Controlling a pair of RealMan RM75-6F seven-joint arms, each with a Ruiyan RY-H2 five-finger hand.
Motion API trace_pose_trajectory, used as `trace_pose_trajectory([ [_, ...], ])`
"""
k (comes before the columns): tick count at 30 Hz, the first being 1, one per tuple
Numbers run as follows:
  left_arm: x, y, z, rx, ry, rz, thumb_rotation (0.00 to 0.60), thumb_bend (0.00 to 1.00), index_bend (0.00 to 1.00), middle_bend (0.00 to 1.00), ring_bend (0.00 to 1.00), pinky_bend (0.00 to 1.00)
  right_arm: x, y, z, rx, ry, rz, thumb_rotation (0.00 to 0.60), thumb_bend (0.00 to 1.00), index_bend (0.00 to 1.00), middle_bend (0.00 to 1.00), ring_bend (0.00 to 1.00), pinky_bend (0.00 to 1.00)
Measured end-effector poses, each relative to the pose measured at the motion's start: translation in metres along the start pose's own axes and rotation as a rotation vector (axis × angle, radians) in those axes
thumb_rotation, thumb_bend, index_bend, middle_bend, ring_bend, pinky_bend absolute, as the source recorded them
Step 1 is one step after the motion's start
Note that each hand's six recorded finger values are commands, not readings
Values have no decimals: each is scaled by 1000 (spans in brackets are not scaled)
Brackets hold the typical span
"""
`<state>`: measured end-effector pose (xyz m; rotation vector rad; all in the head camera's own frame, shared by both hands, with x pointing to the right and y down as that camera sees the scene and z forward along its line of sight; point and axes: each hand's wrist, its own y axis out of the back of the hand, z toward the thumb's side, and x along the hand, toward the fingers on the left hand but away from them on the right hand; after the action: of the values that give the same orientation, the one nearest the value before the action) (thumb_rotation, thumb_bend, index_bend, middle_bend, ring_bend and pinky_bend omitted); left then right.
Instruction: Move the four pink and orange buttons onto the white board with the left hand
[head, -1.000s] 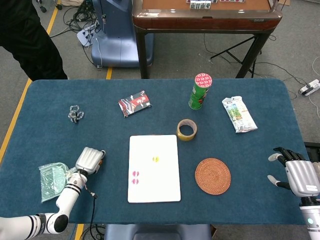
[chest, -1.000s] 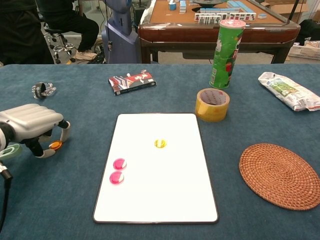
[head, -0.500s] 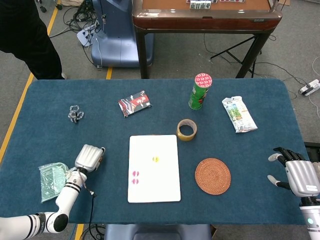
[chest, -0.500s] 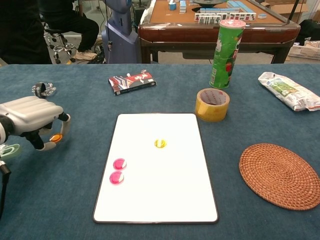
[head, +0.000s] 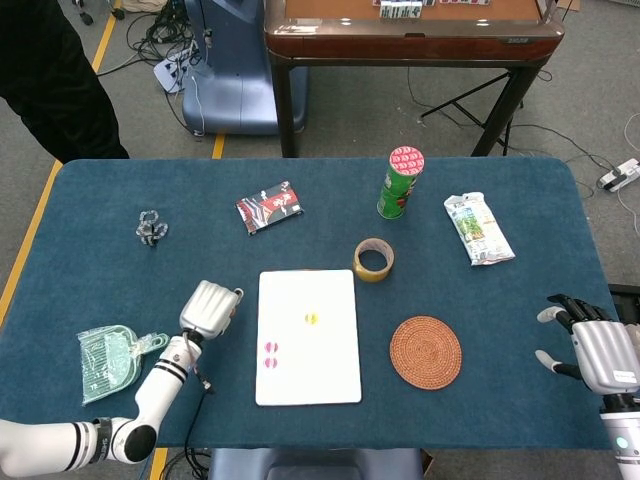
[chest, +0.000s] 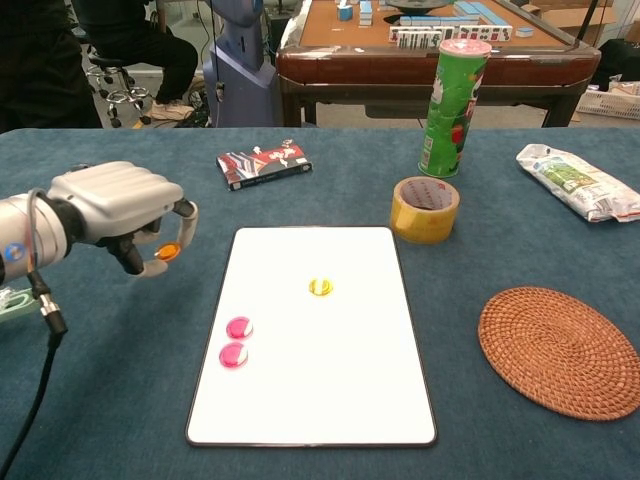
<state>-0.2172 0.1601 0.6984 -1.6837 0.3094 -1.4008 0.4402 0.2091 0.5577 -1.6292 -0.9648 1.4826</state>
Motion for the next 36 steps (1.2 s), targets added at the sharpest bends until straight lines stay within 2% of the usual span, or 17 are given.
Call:
trace_pose_trajectory([
  [18,8,47,99,-25,-174,59,600,358,594,1000,1000,1000,1,5,-3,-17,-3,-10,600,10,404,260,244,321],
  [27,9,52,140,-35,-240,60,600,358,592,1000,1000,1000,2,8,-5,-29,-6,-11,600,10,404,261,244,322],
  [36,18,46,160,-9,-257,53,600,358,592,1000,1000,1000,3,11,-7,-40,-10,-14,600,10,404,261,244,321],
])
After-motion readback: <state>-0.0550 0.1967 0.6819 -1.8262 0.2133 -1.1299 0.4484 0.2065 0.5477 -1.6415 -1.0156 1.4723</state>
